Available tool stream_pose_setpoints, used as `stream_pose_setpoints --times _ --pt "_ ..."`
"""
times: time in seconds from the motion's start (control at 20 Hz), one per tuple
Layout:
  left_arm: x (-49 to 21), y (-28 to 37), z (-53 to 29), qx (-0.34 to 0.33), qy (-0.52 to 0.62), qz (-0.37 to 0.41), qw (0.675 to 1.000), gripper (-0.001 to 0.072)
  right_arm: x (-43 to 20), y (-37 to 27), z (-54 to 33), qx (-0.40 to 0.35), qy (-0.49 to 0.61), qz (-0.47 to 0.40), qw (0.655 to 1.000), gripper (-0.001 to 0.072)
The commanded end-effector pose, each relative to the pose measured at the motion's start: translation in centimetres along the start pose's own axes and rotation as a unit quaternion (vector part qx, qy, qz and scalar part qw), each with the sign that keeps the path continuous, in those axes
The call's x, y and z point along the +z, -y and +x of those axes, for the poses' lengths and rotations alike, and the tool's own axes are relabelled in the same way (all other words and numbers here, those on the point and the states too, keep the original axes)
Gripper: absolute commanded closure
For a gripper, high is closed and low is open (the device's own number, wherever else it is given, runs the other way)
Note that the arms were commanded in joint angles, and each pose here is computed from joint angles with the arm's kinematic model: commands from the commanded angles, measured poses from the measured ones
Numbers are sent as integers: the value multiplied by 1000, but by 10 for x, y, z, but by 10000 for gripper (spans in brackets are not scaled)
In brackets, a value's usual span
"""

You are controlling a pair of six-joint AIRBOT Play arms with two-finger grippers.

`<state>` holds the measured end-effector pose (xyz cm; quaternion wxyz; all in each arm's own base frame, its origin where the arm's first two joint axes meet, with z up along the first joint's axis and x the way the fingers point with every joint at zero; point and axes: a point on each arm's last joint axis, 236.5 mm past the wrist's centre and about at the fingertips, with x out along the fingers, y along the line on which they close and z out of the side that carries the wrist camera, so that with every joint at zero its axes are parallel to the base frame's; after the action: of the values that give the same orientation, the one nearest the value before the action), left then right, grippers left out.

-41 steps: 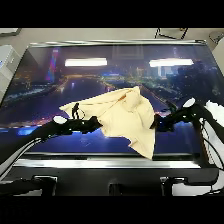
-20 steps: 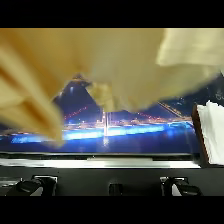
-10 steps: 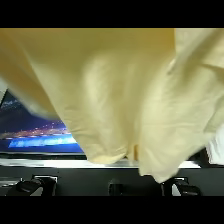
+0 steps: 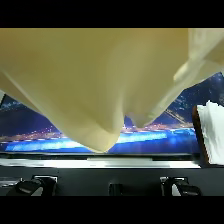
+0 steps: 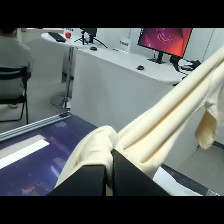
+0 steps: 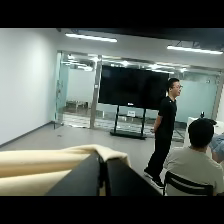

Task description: Fold the clothes and pants, and hang the long-sleeved shirts on hangers.

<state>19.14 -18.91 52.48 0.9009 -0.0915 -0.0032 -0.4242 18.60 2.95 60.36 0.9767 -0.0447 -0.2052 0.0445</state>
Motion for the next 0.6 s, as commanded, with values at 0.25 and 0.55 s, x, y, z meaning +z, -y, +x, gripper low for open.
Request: stream_pose_setpoints --times 0.25,0.55 --pt "-137 -171 88 160 -194 -71 965 683 -216 13 104 15 -290 116 950 678" --pt "-392 -298 168 210 -379 -236 870 683 -557 -23 140 17 -591 324 738 678"
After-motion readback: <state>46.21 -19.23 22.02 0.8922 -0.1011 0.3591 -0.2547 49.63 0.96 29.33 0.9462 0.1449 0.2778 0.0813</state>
